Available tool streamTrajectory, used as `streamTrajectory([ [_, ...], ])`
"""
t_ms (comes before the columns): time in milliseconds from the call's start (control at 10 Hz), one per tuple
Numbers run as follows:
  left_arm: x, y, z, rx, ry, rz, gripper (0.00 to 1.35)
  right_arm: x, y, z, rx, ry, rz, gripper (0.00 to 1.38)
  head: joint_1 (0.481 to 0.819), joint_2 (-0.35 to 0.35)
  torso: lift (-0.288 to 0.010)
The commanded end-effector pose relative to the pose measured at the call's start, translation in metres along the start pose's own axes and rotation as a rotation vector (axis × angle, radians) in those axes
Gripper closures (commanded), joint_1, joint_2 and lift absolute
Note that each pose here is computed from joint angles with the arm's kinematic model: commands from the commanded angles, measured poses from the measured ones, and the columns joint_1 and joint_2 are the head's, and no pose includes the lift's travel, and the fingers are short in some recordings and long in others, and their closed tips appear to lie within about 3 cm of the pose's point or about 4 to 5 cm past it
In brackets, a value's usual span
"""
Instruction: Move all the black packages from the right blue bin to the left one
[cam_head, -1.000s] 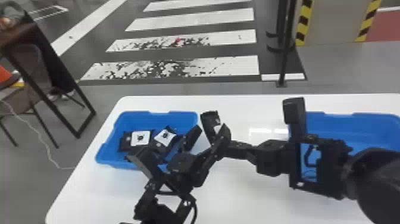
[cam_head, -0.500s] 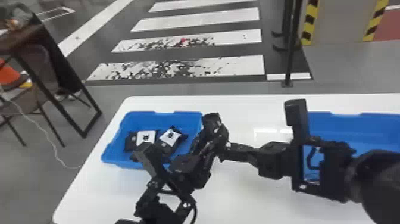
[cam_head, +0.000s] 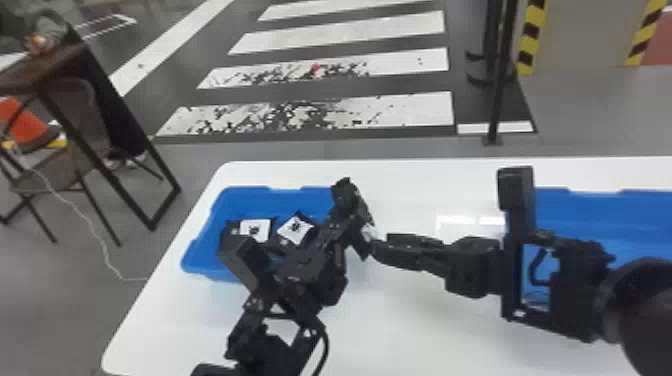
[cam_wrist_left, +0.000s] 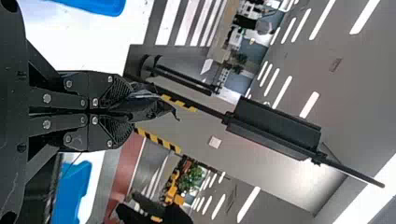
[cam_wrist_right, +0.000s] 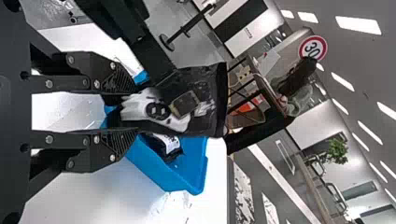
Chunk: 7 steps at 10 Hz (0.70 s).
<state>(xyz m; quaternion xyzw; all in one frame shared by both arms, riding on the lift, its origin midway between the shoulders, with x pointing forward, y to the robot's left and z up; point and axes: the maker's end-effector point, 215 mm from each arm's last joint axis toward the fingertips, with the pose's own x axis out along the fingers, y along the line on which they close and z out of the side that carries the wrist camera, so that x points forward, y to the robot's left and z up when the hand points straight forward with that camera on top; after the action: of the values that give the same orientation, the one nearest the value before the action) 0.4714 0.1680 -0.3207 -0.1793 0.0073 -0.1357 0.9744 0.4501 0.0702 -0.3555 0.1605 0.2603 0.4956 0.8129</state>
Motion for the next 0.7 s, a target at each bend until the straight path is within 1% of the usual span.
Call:
streamTrajectory([
  [0,0.010,0.042,0.017,0.151,-0.035,0.097,1.22,-0.008,-0.012,0.003,0.030,-0.035,-0.018,0.23,0.695,0.280,-0.140],
  [100,0.019,0.084,0.019,0.227,-0.035,0.170,1.22,-0.020,-0.026,0.009,0.052,-0.070,-0.044,0.05,0.695,0.287,-0.140],
  [200,0.023,0.124,0.022,0.338,-0.020,0.249,1.22,-0.029,-0.033,0.014,0.062,-0.091,-0.058,0.12,0.695,0.303,-0.140],
  [300,0.023,0.154,0.014,0.391,0.010,0.302,1.19,-0.036,-0.038,0.019,0.064,-0.108,-0.069,0.15,0.695,0.318,-0.140],
  [400,0.018,0.166,-0.012,0.308,0.076,0.319,0.72,-0.046,-0.045,0.025,0.065,-0.139,-0.084,0.15,0.695,0.335,-0.140],
  [500,0.015,0.163,-0.009,0.289,0.055,0.305,0.14,-0.059,-0.056,0.036,0.058,-0.197,-0.104,0.14,0.695,0.340,-0.140],
  [600,0.016,0.142,0.012,0.312,-0.040,0.261,0.00,-0.082,-0.073,0.053,0.018,-0.282,-0.141,0.14,0.695,0.334,-0.140],
])
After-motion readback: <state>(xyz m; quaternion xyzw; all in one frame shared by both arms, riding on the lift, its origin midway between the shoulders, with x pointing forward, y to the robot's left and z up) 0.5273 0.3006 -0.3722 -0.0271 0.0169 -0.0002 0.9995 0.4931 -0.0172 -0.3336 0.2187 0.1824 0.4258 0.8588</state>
